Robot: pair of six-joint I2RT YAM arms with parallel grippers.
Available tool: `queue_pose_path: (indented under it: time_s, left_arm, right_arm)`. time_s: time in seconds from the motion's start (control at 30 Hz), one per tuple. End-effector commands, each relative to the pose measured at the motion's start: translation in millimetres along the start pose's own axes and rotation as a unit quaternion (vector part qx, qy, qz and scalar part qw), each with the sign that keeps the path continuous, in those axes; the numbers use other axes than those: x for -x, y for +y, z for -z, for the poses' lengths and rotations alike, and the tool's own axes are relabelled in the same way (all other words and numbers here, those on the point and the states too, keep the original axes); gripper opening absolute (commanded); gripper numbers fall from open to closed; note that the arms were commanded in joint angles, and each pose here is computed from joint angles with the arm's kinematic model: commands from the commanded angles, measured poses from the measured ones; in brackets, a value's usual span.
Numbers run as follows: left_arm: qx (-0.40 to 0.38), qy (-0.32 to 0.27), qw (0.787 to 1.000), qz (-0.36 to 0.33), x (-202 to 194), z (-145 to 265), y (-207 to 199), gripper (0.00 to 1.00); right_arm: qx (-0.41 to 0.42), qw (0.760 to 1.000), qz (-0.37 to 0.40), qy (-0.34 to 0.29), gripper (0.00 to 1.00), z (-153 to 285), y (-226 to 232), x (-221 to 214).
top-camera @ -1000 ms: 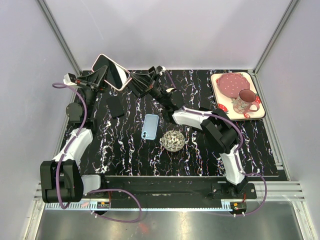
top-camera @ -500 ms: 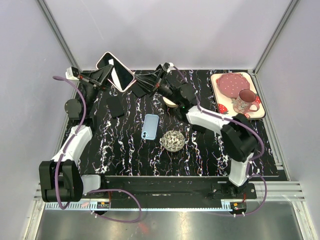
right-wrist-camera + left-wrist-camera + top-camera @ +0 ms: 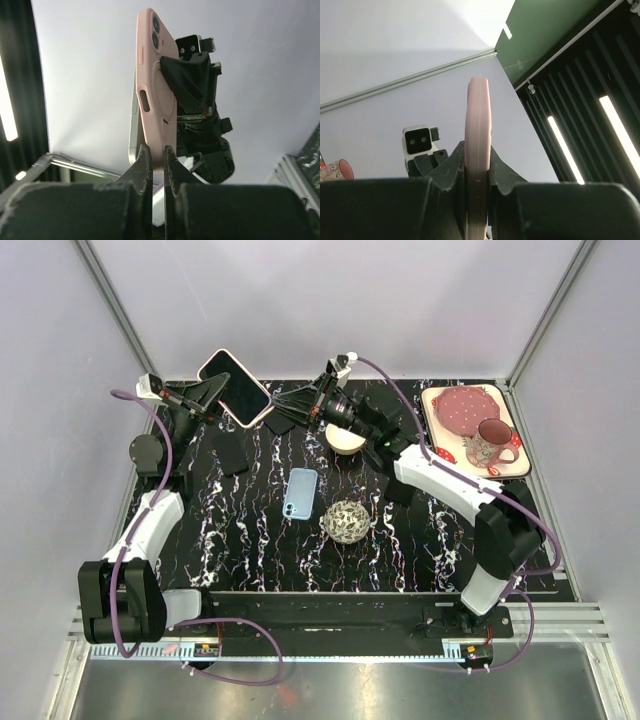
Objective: Take the phone out of the phone case
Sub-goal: Remove the phone case from the phone.
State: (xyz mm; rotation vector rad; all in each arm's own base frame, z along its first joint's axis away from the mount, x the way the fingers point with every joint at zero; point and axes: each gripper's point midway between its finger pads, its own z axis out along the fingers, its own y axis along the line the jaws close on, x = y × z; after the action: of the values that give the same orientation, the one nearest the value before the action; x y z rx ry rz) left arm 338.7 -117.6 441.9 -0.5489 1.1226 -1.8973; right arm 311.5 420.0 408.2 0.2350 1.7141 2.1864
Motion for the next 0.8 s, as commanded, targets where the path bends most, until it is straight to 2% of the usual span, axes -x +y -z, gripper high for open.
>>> queue_pose_path:
  time_s: [0.0,0.07,0.23,0.33,0.5,0.77]
  left_arm:
    - [-0.144,0.264,0.951,-0.071,-124.0,34.0,-107.2,0.00]
    - [-0.130,0.270,0.952,-0.071,-128.4,30.8,-100.4,0.00]
    - [-0.124,0.280,0.951,-0.043,-132.8,28.3,-85.0,0.00]
    - [-0.119,0.289,0.949,-0.036,-137.0,27.4,-77.2,0.00]
    - [-0.112,0.299,0.947,-0.027,-148.6,25.1,-68.0,0.00]
    - [-0.108,0.296,0.949,-0.021,-162.0,30.5,-59.5,0.00]
  right_arm:
    - [-0.228,0.973,-0.016,0.027,0.00,17.1,-142.9,-3.8]
    - [-0.200,0.978,0.003,0.063,0.00,15.8,-134.1,-13.7]
    - [-0.149,0.975,0.006,0.163,0.25,12.9,-119.9,-38.7]
    - [-0.119,0.977,0.015,0.176,0.34,10.5,-104.9,-41.7]
    - [-0.083,0.978,0.029,0.191,0.35,0.1,-76.5,-42.1]
    - [-0.082,0.982,0.029,0.167,0.32,-21.1,-69.3,-26.4]
